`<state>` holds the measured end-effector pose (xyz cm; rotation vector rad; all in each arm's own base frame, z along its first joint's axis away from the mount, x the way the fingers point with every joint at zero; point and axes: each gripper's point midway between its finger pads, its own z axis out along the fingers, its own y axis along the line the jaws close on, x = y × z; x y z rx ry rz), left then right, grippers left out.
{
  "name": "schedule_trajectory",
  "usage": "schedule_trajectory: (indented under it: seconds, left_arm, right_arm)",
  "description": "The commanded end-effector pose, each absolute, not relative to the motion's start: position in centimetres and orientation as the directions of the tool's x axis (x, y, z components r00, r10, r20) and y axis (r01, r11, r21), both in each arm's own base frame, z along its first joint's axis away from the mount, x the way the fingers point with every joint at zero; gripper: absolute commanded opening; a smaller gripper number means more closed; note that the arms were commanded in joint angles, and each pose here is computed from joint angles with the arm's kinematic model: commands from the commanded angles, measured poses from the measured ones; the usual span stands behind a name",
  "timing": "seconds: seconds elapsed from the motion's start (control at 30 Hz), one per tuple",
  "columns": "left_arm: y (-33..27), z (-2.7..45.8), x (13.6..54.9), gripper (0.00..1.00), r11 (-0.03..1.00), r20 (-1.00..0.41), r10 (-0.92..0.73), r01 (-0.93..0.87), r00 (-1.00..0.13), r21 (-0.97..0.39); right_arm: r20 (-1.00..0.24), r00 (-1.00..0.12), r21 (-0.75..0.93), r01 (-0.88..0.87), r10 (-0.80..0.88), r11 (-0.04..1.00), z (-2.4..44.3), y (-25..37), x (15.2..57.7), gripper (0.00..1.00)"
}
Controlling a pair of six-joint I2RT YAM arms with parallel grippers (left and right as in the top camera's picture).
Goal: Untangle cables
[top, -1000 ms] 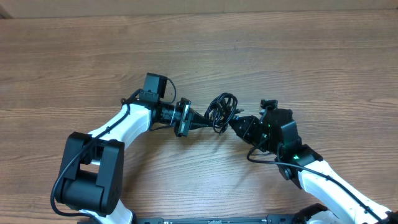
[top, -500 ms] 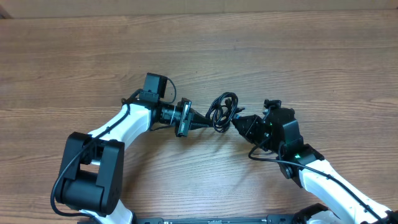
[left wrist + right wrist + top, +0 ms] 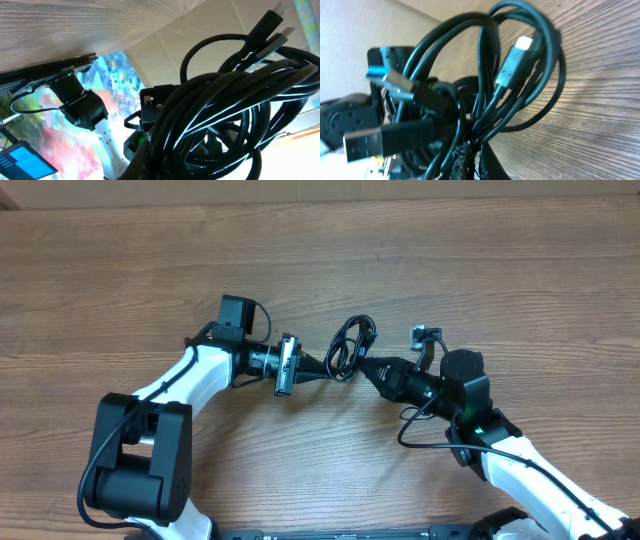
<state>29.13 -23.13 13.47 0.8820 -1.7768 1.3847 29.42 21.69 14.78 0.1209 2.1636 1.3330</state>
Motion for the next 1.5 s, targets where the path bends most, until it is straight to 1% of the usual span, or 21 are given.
schedule_trajectory:
  seconds: [0.0, 0.1, 0.2, 0.3, 0.47, 0.6, 0.67, 0.87, 1.0, 1.17, 1.27, 1.37, 1.4, 1.47]
  left_arm:
    - [-23.0, 14.8, 29.3, 0.04, 0.18, 0.837, -0.051, -0.829, -0.545, -0.529]
    - [-22.9, 14.8, 29.4, 0.04, 0.177, 0.837, -0.053, -0.83, -0.545, -0.529]
    - [-22.7, 14.8, 29.5, 0.04, 0.172, 0.844, -0.059, -0.838, -0.533, -0.517]
    - [-22.2, 14.8, 29.9, 0.04, 0.158, 0.847, -0.068, -0.844, -0.527, -0.512]
    - [-21.4, 14.6, 30.6, 0.04, 0.135, 0.846, -0.097, -0.849, -0.525, -0.511]
    - [-20.9, 14.2, 31.2, 0.04, 0.126, 0.84, -0.134, -0.85, -0.525, -0.511]
    - [-20.8, 14.0, 31.3, 0.04, 0.127, 0.84, -0.148, -0.853, -0.521, -0.507]
    - [-20.9, 13.5, 31.4, 0.04, 0.125, 0.862, -0.184, -0.881, -0.472, -0.456]
    - [-21.4, 13.4, 31.0, 0.04, 0.127, 0.888, -0.186, -0.907, -0.42, -0.402]
    - [-22.2, 13.5, 30.5, 0.04, 0.135, 0.918, -0.187, -0.934, -0.351, -0.33]
    - [-22.4, 13.5, 30.4, 0.04, 0.134, 0.929, -0.189, -0.946, -0.317, -0.295]
    - [-22.6, 13.4, 30.3, 0.04, 0.135, 0.936, -0.194, -0.953, -0.294, -0.272]
    - [-22.6, 13.4, 30.3, 0.04, 0.133, 0.936, -0.198, -0.954, -0.291, -0.268]
    - [-22.5, 13.2, 30.4, 0.04, 0.13, 0.935, -0.21, -0.956, -0.286, -0.263]
  right_arm:
    - [-0.477, -0.826, 0.828, -0.308, 0.3, 0.468, 15.6, 22.6, 28.6, 0.06]
    - [-0.489, -0.823, 0.828, -0.334, 0.289, 0.45, 16.1, 22.8, 28.5, 0.08]
    - [-0.537, -0.808, 0.808, -0.408, 0.244, 0.425, 16.8, 23.3, 27.9, 0.09]
    - [-0.538, -0.808, 0.808, -0.412, 0.241, 0.422, 16.8, 23.4, 27.9, 0.15]
    - [-0.537, -0.81, 0.809, -0.415, 0.236, 0.416, 16.9, 23.4, 27.7, 0.33]
    - [-0.541, -0.809, 0.809, -0.426, 0.23, 0.404, 17.1, 23.6, 27.6, 0.5]
    - [-0.543, -0.808, 0.809, -0.428, 0.231, 0.404, 17.2, 23.6, 27.6, 0.52]
    - [-0.537, -0.81, 0.813, -0.424, 0.234, 0.399, 17.3, 23.6, 27.6, 0.53]
    - [-0.507, -0.822, 0.836, -0.395, 0.26, 0.382, 17.6, 23.7, 27.7, 0.53]
    - [-0.38, -0.857, 0.901, -0.257, 0.349, 0.35, 17.7, 23.4, 28.4, 0.53]
    - [-0.33, -0.869, 0.921, -0.211, 0.368, 0.328, 17.8, 23.4, 28.4, 0.51]
    - [-0.269, -0.881, 0.94, -0.153, 0.39, 0.303, 17.8, 23.4, 28.4, 0.36]
    - [-0.247, -0.883, 0.946, -0.131, 0.4, 0.295, 17.8, 23.3, 28.5, 0.33]
    - [-0.199, -0.889, 0.958, -0.086, 0.414, 0.275, 17.8, 23.4, 28.5, 0.33]
